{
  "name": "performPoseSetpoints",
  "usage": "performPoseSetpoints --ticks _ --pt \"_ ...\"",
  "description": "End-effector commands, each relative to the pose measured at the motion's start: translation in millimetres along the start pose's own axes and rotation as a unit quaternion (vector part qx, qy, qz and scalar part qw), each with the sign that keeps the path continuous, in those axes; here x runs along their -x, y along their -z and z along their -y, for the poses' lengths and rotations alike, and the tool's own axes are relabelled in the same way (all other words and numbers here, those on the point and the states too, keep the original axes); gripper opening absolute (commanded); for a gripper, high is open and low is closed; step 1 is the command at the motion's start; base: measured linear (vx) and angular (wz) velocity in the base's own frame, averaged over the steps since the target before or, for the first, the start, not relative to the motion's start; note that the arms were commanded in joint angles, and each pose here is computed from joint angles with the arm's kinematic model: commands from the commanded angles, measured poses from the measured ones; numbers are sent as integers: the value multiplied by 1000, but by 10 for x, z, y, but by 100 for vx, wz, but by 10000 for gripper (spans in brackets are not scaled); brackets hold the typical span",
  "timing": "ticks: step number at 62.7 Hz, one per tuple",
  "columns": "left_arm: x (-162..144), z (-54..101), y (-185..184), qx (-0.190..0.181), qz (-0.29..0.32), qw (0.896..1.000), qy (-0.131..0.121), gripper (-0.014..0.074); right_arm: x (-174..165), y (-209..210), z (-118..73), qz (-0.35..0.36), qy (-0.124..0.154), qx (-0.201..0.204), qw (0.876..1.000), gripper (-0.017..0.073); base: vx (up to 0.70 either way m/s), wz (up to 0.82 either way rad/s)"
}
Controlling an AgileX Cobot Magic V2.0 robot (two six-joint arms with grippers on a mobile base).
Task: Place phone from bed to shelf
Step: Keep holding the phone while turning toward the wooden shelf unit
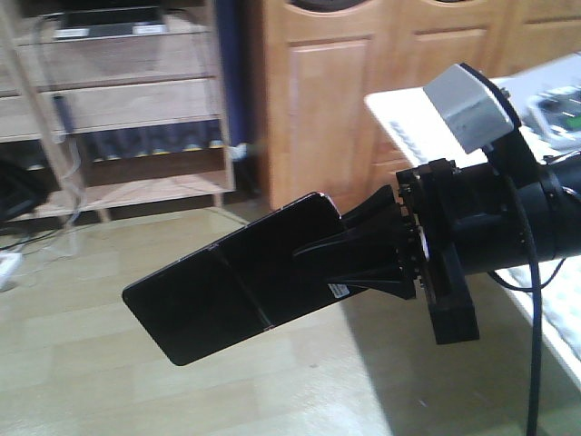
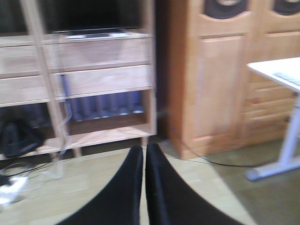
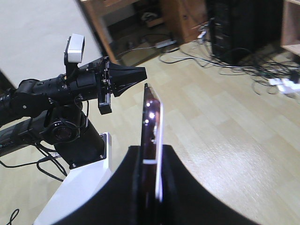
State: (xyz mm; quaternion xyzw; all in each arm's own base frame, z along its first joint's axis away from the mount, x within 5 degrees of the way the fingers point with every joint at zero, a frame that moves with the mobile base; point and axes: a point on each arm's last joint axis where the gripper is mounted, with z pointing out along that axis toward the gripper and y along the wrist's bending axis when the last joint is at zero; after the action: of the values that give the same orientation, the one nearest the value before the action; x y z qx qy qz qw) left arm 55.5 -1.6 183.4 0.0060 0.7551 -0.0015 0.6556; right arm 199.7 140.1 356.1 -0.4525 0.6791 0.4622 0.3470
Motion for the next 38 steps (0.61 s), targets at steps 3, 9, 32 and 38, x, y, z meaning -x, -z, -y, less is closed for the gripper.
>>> performPoseSetpoints --ticks 3,9,32,38 --pt "71 -7 7 3 41 999 5 1 150 68 -182 40 11 47 998 -1 17 50" --pt "71 -7 7 3 41 999 5 1 150 68 -182 40 11 47 998 -1 17 48" --pt "71 -7 7 3 41 999 5 1 150 68 -182 40 11 47 998 -1 16 43" --pt "71 -7 7 3 41 999 5 1 150 68 -182 40 11 47 998 -1 16 38"
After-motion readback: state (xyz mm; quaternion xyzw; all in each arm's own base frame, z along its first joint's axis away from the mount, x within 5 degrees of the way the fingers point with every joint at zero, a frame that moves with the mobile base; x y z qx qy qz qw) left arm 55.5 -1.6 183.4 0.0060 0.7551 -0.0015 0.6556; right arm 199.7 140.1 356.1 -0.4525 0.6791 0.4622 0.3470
